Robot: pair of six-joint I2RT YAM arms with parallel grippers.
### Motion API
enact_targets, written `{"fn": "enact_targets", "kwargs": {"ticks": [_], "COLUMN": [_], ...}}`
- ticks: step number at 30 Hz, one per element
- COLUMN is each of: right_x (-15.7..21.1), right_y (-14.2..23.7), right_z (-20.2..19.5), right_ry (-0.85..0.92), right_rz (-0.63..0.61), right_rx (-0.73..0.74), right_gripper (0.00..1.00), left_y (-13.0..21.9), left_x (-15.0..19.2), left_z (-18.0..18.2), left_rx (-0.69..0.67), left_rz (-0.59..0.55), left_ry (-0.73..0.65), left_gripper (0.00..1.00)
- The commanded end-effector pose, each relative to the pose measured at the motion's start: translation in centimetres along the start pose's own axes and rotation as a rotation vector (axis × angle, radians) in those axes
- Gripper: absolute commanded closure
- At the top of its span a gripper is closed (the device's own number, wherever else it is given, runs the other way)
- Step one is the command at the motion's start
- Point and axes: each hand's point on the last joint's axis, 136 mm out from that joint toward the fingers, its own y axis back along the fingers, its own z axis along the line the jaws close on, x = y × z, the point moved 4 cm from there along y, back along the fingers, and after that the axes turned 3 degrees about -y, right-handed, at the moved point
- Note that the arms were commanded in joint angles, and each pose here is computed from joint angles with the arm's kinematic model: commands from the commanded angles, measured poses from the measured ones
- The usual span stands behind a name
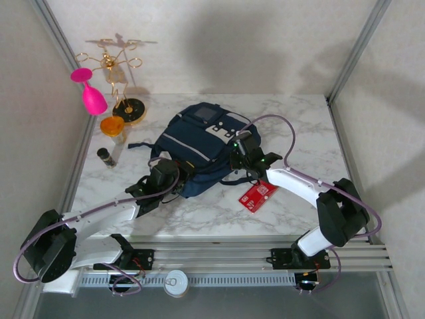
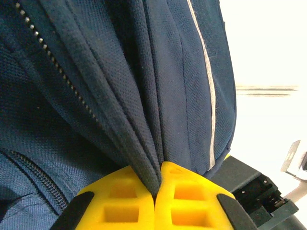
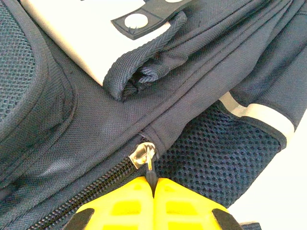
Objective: Pack the student bag
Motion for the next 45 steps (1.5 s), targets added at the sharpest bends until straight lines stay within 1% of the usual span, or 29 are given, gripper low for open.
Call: {"fn": "enact_targets", "kwargs": {"ticks": [1,5,8,10,11,12,14,15,17,18,19,20,21,23,24,26,28,32,34,36,39,45], "right_x": [-2.1,-2.7,-2.9,-3.1,-3.2,-3.4,-3.7,-3.8,-4.0,-3.9,-3.9,-3.8,-3.9,-4.2,-4.3,-4.4,-4.5,-5.7,-6.0,-6.2,-5.9,-4.0], "right_y": [-0.1,0.1,-0.4,-0.5,-0.5,-0.5,-0.2,0.1,1.0,1.3,1.8,2.3,2.7,3.8,4.1,4.2,3.7,2.0,0.9,-0.2,-1.3,-3.1], "right_z": [-4.1,-4.4,-4.3,-4.3,-4.4,-4.5,-4.5,-4.5,-4.4,-4.4,-4.4,-4.4,-4.5,-4.2,-3.8,-2.6,-1.6,0.0,0.7,1.5,2.8,4.4], "right_ry": [-0.049,-0.065,-0.052,-0.045,-0.05,-0.061,-0.082,-0.084,-0.091,-0.091,-0.091,-0.093,-0.093,-0.097,-0.096,-0.093,-0.109,-0.122,-0.119,-0.12,-0.105,-0.055], "right_rz": [-0.063,-0.07,-0.053,-0.051,-0.051,-0.05,-0.042,-0.045,-0.055,-0.056,-0.054,-0.052,-0.054,-0.055,-0.048,-0.007,0.048,0.086,0.113,0.146,0.173,0.245], "right_rx": [0.186,0.176,0.161,0.162,0.163,0.155,0.137,0.134,0.119,0.113,0.107,0.105,0.103,0.068,0.037,-0.043,-0.084,-0.137,-0.161,-0.174,-0.196,-0.203], "right_gripper": [1.0,1.0,1.0,1.0,0.98,0.94,0.82,0.78,0.68,0.64,0.59,0.56,0.53,0.45,0.42,0.35,0.3,0.26,0.25,0.26,0.26,0.32], "left_y": [0.3,-0.1,-0.3,-0.5,-0.7,-0.9,-1.4,-1.4,-1.1,-1.0,-0.7,-0.5,-0.2,0.6,1.0,1.8,2.3,2.4,1.9,1.2,0.4,-1.1], "left_x": [-2.2,-1.9,-1.7,-1.1,-0.8,-0.5,-0.1,-0.2,-0.5,-0.7,-0.7,-0.8,-0.8,-1.0,-1.1,-1.5,-2.1,-3.3,-3.8,-4.0,-4.3,-4.9], "left_z": [0.8,0.4,0.3,-0.4,-0.7,-0.8,-0.9,-0.8,-0.4,-0.3,-0.4,-0.3,-0.2,0.3,0.5,0.7,0.9,0.5,0.5,0.1,-0.2,0.2], "left_rx": [-0.075,-0.067,-0.06,-0.03,-0.023,-0.025,-0.04,-0.053,-0.086,-0.093,-0.093,-0.099,-0.105,-0.128,-0.136,-0.133,-0.145,-0.142,-0.13,-0.111,-0.119,-0.15], "left_rz": [-0.102,-0.081,-0.076,-0.062,-0.056,-0.053,-0.042,-0.047,-0.067,-0.075,-0.076,-0.074,-0.075,-0.08,-0.085,-0.105,-0.134,-0.179,-0.171,-0.153,-0.158,-0.158], "left_ry": [-0.067,-0.075,-0.071,-0.063,-0.063,-0.065,-0.078,-0.086,-0.109,-0.12,-0.132,-0.144,-0.152,-0.178,-0.184,-0.197,-0.207,-0.243,-0.233,-0.236,-0.254,-0.253], "left_gripper": [1.0,1.0,1.0,1.0,1.0,1.0,1.0,0.99,0.93,0.86,0.76,0.7,0.66,0.59,0.57,0.52,0.48,0.45,0.44,0.43,0.43,0.44]}}
